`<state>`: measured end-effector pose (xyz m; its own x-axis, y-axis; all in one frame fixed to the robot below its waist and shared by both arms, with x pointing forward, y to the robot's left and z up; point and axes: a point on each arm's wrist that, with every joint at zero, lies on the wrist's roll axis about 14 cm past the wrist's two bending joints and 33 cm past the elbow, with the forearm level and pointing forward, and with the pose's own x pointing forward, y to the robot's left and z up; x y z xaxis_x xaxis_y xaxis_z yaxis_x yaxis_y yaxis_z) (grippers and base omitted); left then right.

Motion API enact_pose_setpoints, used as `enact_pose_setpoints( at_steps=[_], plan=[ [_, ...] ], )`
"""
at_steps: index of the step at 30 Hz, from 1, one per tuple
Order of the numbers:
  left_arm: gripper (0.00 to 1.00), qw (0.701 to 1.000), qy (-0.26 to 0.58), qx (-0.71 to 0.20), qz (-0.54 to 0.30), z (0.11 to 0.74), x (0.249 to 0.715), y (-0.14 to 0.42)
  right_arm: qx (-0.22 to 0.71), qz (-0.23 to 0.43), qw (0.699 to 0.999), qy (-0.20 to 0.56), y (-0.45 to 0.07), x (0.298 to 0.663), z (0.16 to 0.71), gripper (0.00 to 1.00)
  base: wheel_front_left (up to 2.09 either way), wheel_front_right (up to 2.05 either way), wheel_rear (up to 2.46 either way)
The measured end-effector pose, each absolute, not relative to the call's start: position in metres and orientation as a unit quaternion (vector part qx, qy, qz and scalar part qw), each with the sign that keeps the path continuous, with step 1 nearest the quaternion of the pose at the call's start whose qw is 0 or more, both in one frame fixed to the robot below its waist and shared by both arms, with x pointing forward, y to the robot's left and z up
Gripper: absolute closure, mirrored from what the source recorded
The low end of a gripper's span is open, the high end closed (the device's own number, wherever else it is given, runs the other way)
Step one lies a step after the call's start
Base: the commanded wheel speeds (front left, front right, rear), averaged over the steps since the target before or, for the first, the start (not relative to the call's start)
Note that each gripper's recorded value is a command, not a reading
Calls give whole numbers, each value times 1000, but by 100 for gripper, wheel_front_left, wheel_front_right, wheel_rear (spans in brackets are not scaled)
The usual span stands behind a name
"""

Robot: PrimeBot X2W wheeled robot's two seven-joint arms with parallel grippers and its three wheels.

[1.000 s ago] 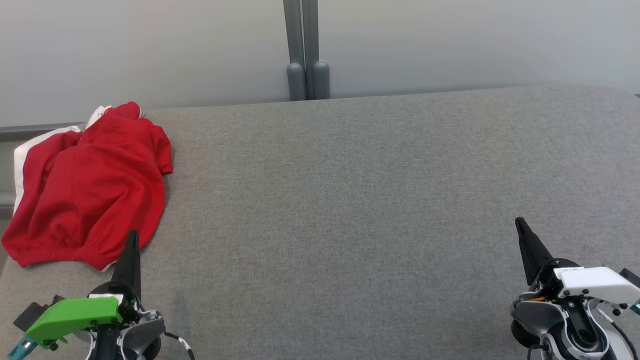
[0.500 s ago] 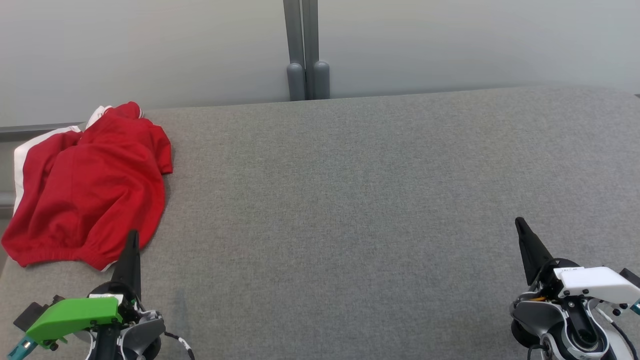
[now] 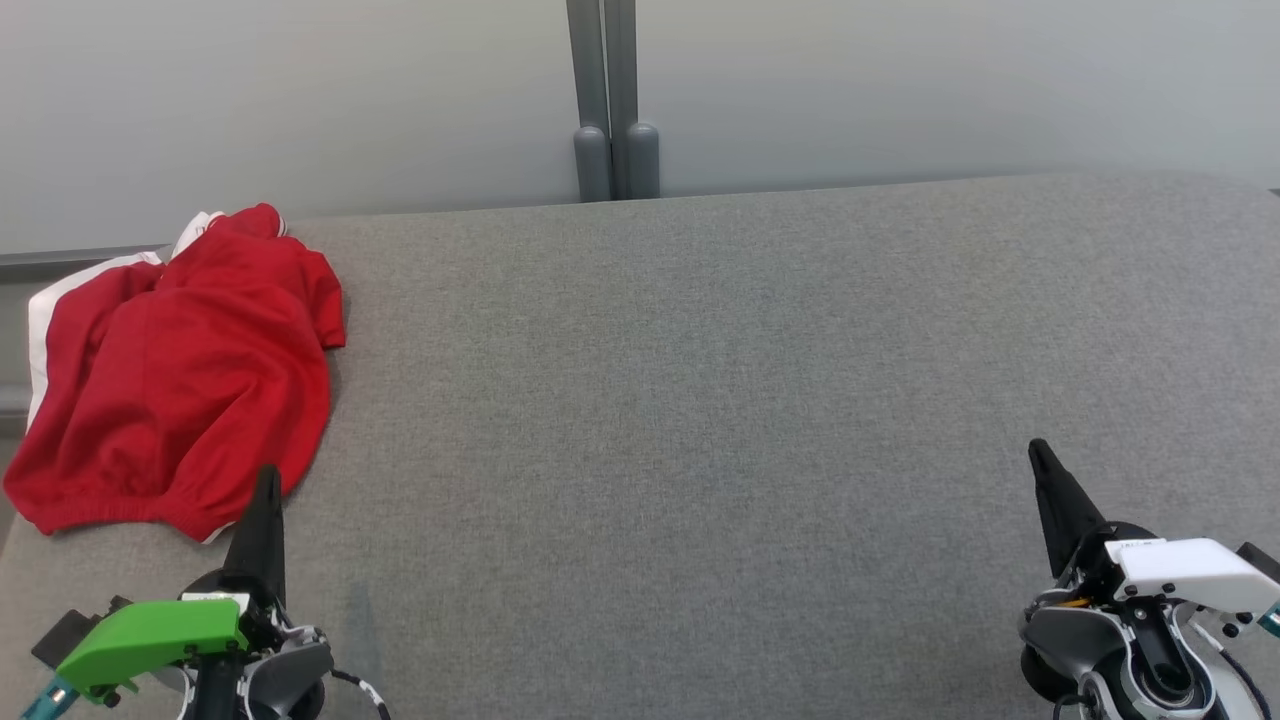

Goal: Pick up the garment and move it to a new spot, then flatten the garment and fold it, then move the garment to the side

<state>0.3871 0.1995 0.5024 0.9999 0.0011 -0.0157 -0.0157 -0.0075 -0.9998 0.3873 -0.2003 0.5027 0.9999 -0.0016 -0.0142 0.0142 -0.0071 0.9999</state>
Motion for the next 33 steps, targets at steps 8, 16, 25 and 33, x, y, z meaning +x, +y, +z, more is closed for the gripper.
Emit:
enact_pose_setpoints(
  at_steps=[8, 16, 25, 33],
  plan=[
    [0, 699, 37, -713, 40, 472, 372, 195, 714, -35, 699, 33, -195, 374, 475, 0, 0, 0, 0],
    [0, 713, 30, -700, 35, 479, 372, 190, 706, -37, 707, 27, -191, 374, 477, 0, 0, 0, 0],
    [0, 749, 22, -662, 28, 490, 373, 185, 678, -35, 734, 19, -190, 374, 483, 0, 0, 0, 0],
    [0, 776, 11, -630, 21, 502, 375, 182, 632, -23, 775, 2, -189, 375, 495, 0, 0, 0, 0]
  ],
)
